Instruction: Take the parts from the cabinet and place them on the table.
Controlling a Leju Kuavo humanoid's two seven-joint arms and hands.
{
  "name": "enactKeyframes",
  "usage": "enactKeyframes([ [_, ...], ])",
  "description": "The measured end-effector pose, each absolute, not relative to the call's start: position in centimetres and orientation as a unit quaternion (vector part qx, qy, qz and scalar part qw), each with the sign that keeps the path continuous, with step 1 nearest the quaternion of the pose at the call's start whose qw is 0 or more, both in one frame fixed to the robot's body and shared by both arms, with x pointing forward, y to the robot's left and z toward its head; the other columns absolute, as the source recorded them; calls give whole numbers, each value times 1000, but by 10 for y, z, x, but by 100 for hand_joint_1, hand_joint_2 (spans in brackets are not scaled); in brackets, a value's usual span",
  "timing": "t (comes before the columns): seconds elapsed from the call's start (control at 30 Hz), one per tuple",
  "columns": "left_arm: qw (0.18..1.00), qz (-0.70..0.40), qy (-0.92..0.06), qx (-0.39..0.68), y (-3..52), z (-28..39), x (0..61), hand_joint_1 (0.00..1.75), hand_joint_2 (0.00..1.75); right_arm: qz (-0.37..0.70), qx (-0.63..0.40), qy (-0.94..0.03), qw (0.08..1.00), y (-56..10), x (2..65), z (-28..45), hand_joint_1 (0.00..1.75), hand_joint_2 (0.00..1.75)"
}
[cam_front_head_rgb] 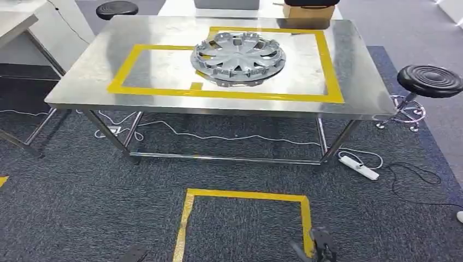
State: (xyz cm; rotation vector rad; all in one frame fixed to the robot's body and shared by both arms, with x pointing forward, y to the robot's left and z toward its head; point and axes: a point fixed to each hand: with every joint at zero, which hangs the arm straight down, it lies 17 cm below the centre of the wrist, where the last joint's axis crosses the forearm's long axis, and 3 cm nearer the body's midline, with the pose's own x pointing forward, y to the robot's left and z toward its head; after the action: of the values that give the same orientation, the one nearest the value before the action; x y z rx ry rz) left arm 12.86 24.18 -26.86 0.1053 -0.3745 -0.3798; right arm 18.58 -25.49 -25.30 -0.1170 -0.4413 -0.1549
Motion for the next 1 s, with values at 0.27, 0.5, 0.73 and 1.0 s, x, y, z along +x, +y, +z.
enactKeyframes([
  [0.27,966,-181,-177,53,244,-270,121,0,0,-69,-81,-137,985,-254,124,-270,0,0],
  [0.5,966,-186,-174,51,243,-271,120,0,0,-59,-88,-126,986,-255,114,-272,0,0],
  [0.73,965,-188,-172,53,244,-271,119,0,0,-53,-88,-131,986,-252,116,-272,0,0],
  [1.0,965,-193,-170,53,243,-271,121,0,0,-42,-93,-128,987,-253,113,-272,0,0],
])
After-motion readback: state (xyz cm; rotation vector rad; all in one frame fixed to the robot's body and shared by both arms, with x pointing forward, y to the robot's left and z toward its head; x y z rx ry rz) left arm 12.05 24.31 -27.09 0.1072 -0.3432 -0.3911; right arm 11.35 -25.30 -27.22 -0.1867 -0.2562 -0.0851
